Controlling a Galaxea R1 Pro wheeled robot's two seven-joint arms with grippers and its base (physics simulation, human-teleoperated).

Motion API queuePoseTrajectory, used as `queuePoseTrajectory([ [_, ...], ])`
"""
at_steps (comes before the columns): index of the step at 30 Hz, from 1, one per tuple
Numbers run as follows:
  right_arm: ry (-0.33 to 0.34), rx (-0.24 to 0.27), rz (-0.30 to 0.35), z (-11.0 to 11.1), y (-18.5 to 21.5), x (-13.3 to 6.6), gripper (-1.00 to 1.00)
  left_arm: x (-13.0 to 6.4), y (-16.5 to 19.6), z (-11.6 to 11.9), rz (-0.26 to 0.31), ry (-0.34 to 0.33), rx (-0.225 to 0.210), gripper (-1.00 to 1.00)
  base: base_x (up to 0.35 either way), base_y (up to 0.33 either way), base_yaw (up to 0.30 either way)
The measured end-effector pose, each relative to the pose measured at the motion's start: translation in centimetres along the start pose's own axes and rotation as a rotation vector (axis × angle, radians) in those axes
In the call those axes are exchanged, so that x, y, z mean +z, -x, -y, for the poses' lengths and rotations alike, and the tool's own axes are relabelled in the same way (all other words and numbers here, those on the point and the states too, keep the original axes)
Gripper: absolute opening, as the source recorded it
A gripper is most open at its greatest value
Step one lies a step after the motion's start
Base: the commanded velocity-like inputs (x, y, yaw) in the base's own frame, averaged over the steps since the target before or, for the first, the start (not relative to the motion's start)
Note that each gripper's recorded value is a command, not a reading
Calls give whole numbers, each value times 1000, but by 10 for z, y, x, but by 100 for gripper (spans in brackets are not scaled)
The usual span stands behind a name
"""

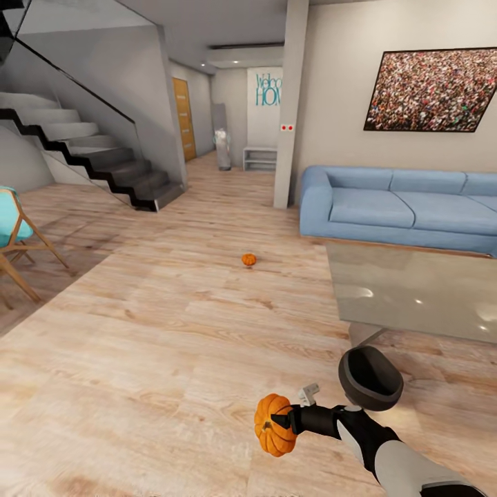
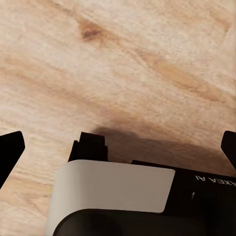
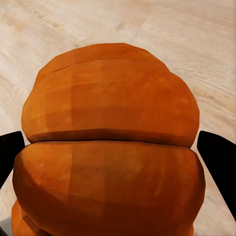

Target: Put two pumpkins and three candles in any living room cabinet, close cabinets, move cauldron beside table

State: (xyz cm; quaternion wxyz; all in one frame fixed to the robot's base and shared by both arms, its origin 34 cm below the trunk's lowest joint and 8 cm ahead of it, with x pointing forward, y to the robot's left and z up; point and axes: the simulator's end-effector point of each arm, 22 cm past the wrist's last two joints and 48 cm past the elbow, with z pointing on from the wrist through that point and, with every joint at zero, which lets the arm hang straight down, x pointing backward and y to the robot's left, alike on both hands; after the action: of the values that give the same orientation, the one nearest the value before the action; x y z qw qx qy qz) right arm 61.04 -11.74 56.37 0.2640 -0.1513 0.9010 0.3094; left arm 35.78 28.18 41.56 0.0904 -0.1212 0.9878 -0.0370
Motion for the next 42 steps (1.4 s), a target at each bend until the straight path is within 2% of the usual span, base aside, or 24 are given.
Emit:
queuePoseTrajectory([
  [8, -3, 9, -6, 2, -5, 3, -100, 2, -5, -1, -12, 2, -2, 100, 0, 0, 81],
  [18, -55, 43, -30, 15, -22, 6, -100, 4, -12, -3, -28, 7, -6, 100, 0, 0, 67],
  [24, -156, 62, -49, 39, -34, 6, -100, 5, -16, -5, -37, 10, -7, 100, 0, 0, 7],
  [42, -170, 91, -95, 44, -62, 10, -100, 9, -28, -8, -65, 18, -10, 100, 0, 0, 0],
])
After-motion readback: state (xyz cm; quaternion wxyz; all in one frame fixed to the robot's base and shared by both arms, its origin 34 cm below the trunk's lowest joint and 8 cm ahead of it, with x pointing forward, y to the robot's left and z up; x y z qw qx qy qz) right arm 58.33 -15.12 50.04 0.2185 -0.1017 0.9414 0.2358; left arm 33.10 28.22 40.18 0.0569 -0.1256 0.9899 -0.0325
